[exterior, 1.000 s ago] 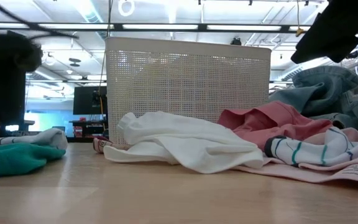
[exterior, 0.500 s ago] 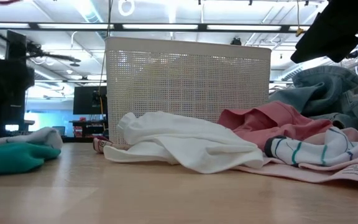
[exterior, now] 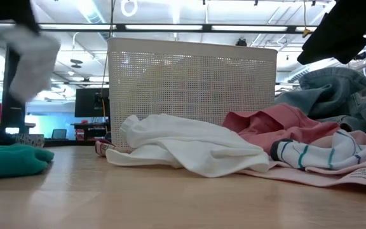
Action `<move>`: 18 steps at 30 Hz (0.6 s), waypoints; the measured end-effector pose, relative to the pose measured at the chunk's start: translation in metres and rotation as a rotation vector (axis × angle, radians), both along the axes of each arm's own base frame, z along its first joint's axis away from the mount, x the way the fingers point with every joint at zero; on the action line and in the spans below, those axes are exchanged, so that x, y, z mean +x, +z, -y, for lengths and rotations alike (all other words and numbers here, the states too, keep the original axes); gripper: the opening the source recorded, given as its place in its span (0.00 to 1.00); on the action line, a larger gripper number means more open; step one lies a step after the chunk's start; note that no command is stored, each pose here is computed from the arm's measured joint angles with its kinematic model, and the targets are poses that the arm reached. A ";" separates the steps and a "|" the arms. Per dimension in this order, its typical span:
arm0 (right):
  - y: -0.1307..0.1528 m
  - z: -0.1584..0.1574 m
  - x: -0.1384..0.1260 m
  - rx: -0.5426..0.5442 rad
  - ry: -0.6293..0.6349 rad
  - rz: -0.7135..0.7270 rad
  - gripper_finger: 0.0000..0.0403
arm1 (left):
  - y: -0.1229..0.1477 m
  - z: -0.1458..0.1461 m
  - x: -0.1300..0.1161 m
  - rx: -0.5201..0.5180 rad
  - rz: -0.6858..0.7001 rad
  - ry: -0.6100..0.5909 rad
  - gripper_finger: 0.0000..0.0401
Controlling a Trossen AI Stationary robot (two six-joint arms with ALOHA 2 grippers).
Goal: Sort clothes
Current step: Put the left white striped sock into the white bin
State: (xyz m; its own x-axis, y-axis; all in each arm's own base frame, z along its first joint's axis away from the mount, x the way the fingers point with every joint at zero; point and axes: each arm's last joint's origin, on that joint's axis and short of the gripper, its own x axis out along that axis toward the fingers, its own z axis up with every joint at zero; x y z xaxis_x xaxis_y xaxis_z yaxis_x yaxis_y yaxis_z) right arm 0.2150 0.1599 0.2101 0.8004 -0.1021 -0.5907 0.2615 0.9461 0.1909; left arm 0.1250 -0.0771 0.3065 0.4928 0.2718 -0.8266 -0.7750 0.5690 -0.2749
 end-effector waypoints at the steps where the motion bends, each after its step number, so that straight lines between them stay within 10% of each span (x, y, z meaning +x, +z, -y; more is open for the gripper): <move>1: 0.000 0.000 0.000 0.000 0.000 0.000 0.28 | 0.013 -0.002 -0.001 0.020 0.024 -0.009 0.00; 10: 0.000 0.000 0.000 0.002 -0.002 0.000 0.28 | 0.106 -0.034 0.003 0.253 0.253 0.000 0.00; 18: 0.001 0.001 0.000 0.002 -0.036 0.015 0.28 | 0.156 -0.068 0.060 0.392 0.205 -0.090 0.00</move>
State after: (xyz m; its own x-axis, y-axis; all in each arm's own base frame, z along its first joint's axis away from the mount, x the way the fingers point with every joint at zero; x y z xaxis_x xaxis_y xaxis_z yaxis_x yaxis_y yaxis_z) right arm 0.2147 0.1586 0.2107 0.8048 -0.1305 -0.5790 0.2930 0.9357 0.1965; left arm 0.1849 -0.0094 0.4625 0.6714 0.4936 -0.5527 -0.6697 0.7235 -0.1674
